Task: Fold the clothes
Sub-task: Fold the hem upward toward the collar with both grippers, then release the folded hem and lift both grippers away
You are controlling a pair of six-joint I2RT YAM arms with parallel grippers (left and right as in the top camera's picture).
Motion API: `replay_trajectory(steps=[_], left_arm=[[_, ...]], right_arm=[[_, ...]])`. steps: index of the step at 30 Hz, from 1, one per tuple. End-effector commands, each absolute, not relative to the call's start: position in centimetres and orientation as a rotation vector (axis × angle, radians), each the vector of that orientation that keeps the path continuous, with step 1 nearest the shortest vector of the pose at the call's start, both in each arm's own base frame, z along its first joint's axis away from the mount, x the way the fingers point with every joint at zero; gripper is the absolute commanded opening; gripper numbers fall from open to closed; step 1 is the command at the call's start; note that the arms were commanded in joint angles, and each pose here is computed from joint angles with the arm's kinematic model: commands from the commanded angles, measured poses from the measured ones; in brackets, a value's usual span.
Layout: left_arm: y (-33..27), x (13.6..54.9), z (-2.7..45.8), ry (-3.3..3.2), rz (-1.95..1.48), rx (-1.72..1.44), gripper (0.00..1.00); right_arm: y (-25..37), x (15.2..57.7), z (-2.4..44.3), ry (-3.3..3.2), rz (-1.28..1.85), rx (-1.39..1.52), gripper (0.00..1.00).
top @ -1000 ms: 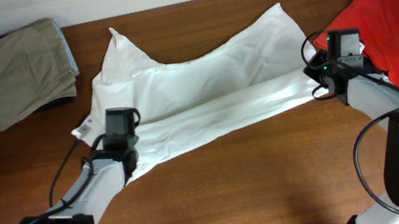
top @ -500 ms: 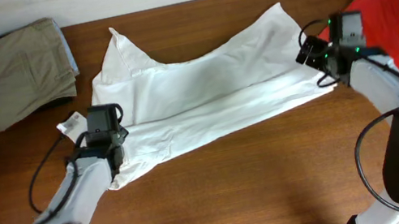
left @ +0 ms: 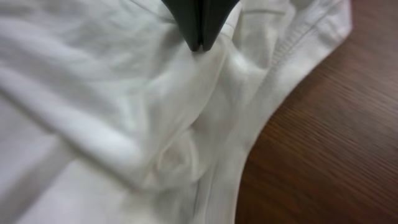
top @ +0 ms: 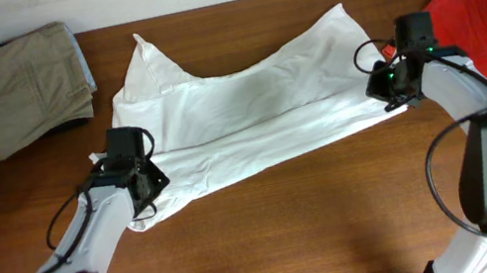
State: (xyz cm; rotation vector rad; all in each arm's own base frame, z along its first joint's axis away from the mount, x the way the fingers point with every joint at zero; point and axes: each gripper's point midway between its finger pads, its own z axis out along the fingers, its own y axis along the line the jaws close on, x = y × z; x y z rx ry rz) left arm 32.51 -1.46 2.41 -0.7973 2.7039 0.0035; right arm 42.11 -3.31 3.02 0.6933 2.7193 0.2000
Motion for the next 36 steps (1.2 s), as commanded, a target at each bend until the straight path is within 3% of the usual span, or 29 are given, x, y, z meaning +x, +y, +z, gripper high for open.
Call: replay_trajectory(steps=[1, 10, 13, 26, 36], left_arm=[[-1.9, 32.1, 0.6, 2.768, -0.008, -0.796, 0.01], [-0.6, 31.8, -0.9, 2.774, 0.11, -0.817, 0.01], [2.0, 31.0, -0.8, 2.712, 0.251, -0.967, 0.01], [9.7, 29.1, -0.8, 2.535, 0.28, -1.435, 0.01], [12.9, 31.8, 2.2, 2.444, 0.263, -1.457, 0.01]], right_arm=[[-3.0, 42.0, 1.1, 2.766, 0.203, 0.69, 0.04], [-5.0, 40.6, -0.8, 2.789, 0.023, 0.827, 0.04], [-6.2, 39.2, -1.0, 2.778, -0.092, 0.975, 0.04], [-6.6, 33.1, -0.8, 2.847, -0.285, 1.309, 0.04], [-6.2, 30.5, 4.4, 2.797, -0.271, 1.366, 0.04]])
